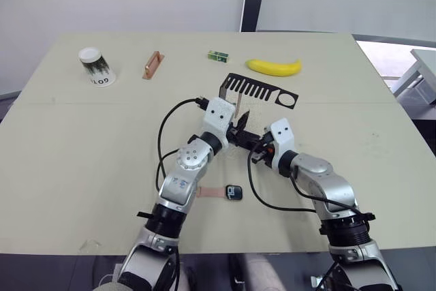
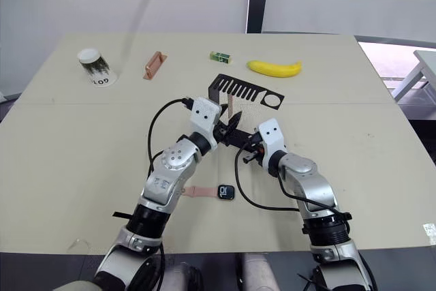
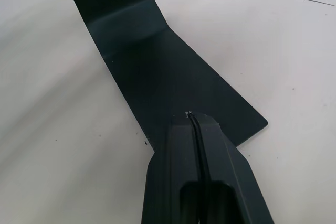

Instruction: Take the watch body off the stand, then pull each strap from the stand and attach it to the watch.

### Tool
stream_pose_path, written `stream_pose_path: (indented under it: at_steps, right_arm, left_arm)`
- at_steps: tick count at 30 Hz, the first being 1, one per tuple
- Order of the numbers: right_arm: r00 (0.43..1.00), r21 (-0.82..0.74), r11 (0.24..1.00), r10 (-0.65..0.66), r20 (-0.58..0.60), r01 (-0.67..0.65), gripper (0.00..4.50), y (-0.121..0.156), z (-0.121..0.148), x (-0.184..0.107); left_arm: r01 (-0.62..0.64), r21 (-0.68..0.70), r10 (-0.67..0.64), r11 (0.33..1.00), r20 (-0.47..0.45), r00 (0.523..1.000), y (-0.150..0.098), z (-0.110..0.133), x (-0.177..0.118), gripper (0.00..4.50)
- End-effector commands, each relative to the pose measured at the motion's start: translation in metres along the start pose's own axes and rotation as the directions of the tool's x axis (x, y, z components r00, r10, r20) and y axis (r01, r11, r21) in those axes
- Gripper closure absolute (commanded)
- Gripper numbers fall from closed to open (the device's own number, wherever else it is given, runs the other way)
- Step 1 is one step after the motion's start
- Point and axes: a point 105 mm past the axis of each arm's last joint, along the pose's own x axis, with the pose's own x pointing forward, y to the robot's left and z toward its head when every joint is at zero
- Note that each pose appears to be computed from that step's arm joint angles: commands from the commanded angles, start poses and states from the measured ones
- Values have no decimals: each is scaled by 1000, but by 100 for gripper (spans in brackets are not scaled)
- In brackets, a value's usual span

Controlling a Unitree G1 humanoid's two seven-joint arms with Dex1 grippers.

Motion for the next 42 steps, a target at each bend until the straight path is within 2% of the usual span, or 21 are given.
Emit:
stream_pose_path:
  at_steps: [1,5,17,28,35,38,42]
  right_arm:
    - [999,21,1000,-1,-54,2,450,4,-14,1]
    - [999,24,1000,-3,-50,5,450,3,-13,0]
    - [999,31,999,-6,-46,7,450,3,-12,-1]
    - [999,24,1000,-11,-52,12,450,-2,-13,1]
    - [999,-52,999,8,31,-7,450,-4,8,-9]
    - [991,-138,989,76,114,-60,450,4,27,-35]
    - [952,-134,965,248,179,-226,450,26,41,-82]
  left_arm:
    - [-24,20,23,1000,51,998,3,13,6,284]
    - [-11,30,9,999,61,998,2,14,8,445]
    - [45,68,-55,997,162,985,-2,36,3,445]
    - [58,66,-67,996,146,987,5,36,-21,445]
    - [224,5,-223,975,119,968,6,38,-48,445]
    - [381,-119,-371,917,95,924,9,38,-59,445]
    - [583,-228,-584,780,72,809,9,40,-75,445]
